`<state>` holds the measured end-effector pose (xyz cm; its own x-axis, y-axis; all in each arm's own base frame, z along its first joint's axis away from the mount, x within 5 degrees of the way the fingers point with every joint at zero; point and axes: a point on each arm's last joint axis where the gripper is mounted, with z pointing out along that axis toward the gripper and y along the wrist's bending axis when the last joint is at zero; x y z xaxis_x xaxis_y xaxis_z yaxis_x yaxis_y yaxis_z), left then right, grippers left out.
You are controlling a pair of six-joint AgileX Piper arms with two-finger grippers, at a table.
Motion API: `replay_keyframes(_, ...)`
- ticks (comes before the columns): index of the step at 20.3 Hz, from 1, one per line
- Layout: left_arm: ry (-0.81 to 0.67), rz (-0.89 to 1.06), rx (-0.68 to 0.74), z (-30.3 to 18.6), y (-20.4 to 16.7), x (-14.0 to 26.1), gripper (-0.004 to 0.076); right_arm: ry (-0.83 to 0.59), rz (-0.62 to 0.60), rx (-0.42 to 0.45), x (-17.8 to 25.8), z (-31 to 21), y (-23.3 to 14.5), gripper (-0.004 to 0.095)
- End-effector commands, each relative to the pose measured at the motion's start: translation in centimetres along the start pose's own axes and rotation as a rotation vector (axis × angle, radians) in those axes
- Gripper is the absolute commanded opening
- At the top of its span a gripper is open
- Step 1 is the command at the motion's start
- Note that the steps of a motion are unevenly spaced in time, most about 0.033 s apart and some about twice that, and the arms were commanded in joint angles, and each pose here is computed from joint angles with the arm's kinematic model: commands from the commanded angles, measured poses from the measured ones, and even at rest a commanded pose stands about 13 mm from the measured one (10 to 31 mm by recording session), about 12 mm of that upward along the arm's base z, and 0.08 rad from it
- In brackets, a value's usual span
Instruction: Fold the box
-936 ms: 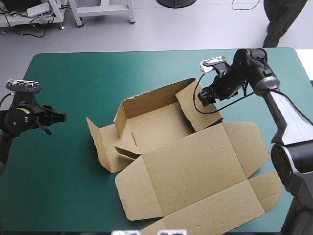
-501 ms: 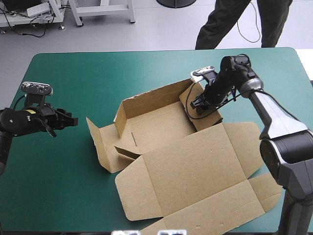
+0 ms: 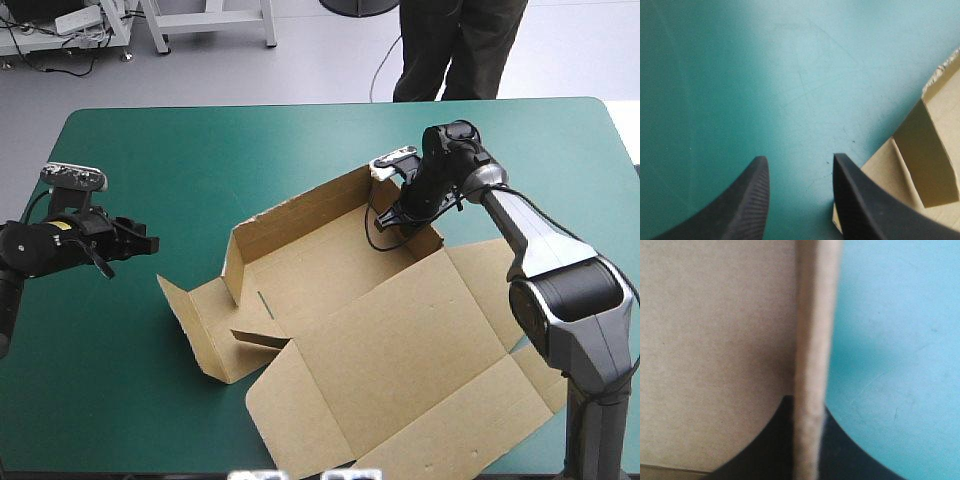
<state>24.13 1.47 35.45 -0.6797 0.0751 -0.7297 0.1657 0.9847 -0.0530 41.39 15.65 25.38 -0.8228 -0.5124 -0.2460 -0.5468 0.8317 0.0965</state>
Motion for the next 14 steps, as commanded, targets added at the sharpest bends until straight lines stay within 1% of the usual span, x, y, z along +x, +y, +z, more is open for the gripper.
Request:
replay_keyframes(1,-0.147,-0.006,-0.041,-2.1,-0.1,-1.5,0.0304,-0.217,0.066,-0.082,-0.7,-7.2,-0.8,-0.0025)
replay_keyframes(2,-0.155,-0.008,-0.051,-2.2,-0.1,-1.5,0.0304,-0.252,0.075,-0.087,-0.7,-8.3,-1.1,-0.0025)
replay_keyframes(3,-0.183,-0.01,-0.082,-2.7,0.1,-1.6,0.0304,-0.328,0.092,-0.061,-0.4,-11.1,-2.1,-0.0025)
replay_keyframes(4,-0.193,-0.008,-0.095,-2.9,0.1,-1.7,0.0304,-0.361,0.105,-0.05,-0.1,-12.4,-2.6,-0.0025)
replay_keyframes(7,-0.23,-0.009,-0.161,-4.0,0.4,-1.8,0.0304,-0.529,0.153,-0.027,3.1,-19.4,-4.4,-0.0025)
replay_keyframes(10,-0.277,-0.037,-0.239,-4.9,0.9,-1.9,0.0304,-0.651,0.171,-0.044,6.5,-23.8,-5.0,-0.0025)
replay_keyframes(12,-0.279,-0.068,-0.221,-4.7,0.8,-2.0,0.0304,-0.71,0.163,-0.082,8.3,-25.3,-4.7,-0.0025)
replay_keyframes(14,-0.284,-0.102,-0.174,-4.3,0.6,-2.1,0.0304,-0.735,0.145,-0.088,9.0,-26.0,-4.2,-0.0025)
